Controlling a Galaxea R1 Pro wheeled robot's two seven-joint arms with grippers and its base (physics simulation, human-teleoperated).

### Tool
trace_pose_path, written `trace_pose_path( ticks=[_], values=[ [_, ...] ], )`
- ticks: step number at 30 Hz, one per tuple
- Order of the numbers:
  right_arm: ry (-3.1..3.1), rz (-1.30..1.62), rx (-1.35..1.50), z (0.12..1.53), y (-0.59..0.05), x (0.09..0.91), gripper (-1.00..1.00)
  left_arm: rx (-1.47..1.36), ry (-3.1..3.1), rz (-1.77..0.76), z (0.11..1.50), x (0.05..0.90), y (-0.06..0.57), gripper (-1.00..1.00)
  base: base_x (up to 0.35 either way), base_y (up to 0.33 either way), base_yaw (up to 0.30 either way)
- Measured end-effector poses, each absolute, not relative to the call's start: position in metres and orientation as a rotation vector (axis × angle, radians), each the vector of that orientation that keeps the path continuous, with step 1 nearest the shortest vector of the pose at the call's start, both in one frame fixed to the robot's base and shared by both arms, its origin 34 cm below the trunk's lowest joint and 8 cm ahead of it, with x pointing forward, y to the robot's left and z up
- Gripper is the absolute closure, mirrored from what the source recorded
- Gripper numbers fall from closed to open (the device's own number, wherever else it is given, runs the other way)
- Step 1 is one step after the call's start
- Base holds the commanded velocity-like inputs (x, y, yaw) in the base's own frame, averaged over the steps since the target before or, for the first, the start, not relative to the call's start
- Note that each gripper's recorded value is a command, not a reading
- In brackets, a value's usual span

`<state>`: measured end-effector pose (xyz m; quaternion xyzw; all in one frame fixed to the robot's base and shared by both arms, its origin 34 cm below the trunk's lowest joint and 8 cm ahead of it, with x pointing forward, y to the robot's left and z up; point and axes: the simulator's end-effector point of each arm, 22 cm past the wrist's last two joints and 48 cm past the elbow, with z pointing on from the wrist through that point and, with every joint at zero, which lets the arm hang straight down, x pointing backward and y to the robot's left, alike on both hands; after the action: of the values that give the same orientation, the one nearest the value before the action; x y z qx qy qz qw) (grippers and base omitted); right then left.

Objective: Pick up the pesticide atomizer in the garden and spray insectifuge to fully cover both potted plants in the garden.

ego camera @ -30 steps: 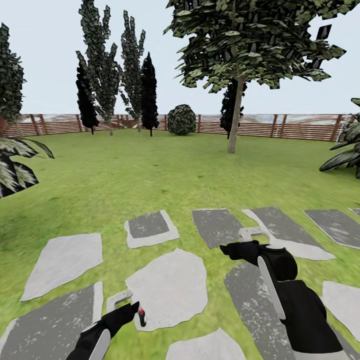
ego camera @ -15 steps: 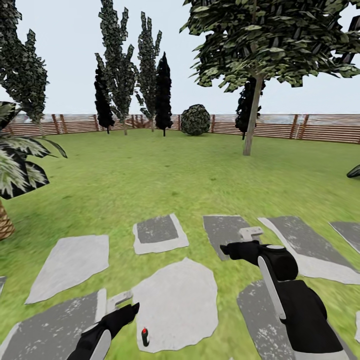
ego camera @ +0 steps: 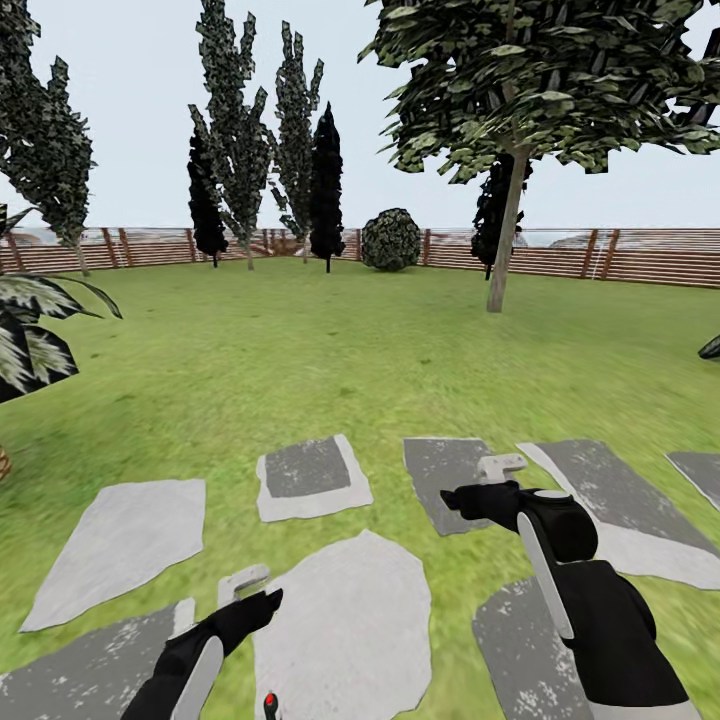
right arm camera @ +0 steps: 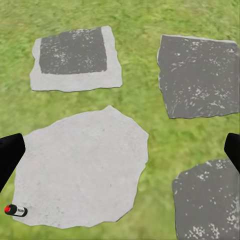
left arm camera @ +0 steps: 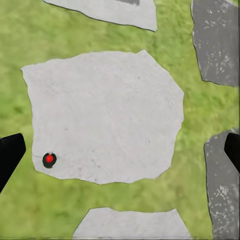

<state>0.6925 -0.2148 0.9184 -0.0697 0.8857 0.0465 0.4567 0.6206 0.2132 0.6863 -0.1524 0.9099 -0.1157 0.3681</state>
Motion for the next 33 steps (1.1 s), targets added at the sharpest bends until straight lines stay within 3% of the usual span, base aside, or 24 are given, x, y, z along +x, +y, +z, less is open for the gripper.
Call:
trace_pose_path(
  ticks=[6, 12, 26, 33],
  values=[
    [2.183, 0.114, -0.175, 0.918, -0.215, 0.692, -1.00, -0.238, 2.402, -0.202, 0.722, 0.644, 0.207, -1.00, 0.010, -0.006, 0.000],
    [2.184, 0.115, -0.175, 0.918, -0.215, 0.692, -1.00, -0.256, 2.412, -0.082, 0.726, 0.645, 0.218, -1.00, 0.001, 0.000, 0.000],
    [2.183, 0.131, -0.181, 0.897, -0.213, 0.690, -1.00, -0.312, 2.416, -0.123, 0.703, 0.642, 0.215, -1.00, 0.000, 0.000, 0.000],
    [2.174, 0.297, -0.264, 0.888, -0.181, 0.682, -1.00, -0.326, 2.402, -0.127, 0.685, 0.642, 0.216, -1.00, 0.000, 0.000, 0.000]
  ],
)
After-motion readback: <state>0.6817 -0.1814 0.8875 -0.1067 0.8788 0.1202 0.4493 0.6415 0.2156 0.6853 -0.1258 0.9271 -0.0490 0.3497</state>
